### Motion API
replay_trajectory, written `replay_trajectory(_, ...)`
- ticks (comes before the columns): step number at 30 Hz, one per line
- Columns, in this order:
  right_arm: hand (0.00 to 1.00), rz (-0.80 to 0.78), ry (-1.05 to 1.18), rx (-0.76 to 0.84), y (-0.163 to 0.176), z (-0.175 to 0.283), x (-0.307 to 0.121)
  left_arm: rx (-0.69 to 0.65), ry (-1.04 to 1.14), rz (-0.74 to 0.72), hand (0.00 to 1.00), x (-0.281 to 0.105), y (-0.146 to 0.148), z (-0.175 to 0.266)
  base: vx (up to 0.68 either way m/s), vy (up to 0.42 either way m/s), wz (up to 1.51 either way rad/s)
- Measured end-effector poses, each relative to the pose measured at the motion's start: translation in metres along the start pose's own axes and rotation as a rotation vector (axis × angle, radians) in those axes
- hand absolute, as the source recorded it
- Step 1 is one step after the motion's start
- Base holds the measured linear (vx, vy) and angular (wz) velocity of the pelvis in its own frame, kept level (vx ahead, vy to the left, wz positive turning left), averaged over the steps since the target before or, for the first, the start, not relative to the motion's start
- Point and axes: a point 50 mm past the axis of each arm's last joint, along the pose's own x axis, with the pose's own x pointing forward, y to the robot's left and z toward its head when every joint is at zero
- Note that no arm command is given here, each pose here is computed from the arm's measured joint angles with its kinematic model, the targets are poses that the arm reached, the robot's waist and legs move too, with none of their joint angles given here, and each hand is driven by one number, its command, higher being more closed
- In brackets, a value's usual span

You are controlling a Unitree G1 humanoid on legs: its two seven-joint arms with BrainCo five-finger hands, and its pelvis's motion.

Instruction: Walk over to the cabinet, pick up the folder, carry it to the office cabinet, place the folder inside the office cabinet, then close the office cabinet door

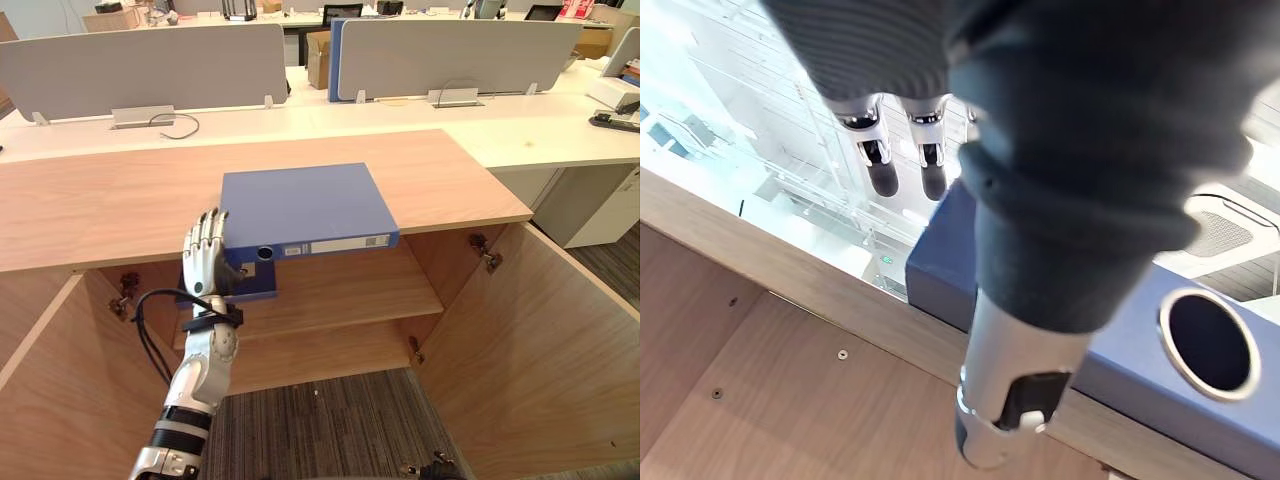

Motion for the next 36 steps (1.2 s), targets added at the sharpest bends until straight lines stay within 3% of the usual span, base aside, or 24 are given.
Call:
replay_trajectory(12,0.0,-0.003,0.0,-0.001,-0.001,0.0,0.0,0.054,-0.011,-0.058,0.0,-0.004,-0.01,-0.004,0.0,0.0,0.0)
replay_trajectory(33,0.0,-0.033,-0.002,-0.01,-0.014,0.002,0.003,0.233,-0.345,-0.164,0.0,0.028,-0.02,0.022,0.0,0.0,0.0)
replay_trajectory(34,0.0,-0.034,-0.002,-0.011,-0.015,0.002,0.003,0.246,-0.35,-0.171,1.0,0.03,-0.021,0.021,0.0,0.0,0.0)
replay_trajectory(36,0.0,-0.036,0.0,-0.011,-0.016,0.001,0.003,0.265,-0.361,-0.179,1.0,0.033,-0.022,0.02,0.0,0.0,0.0)
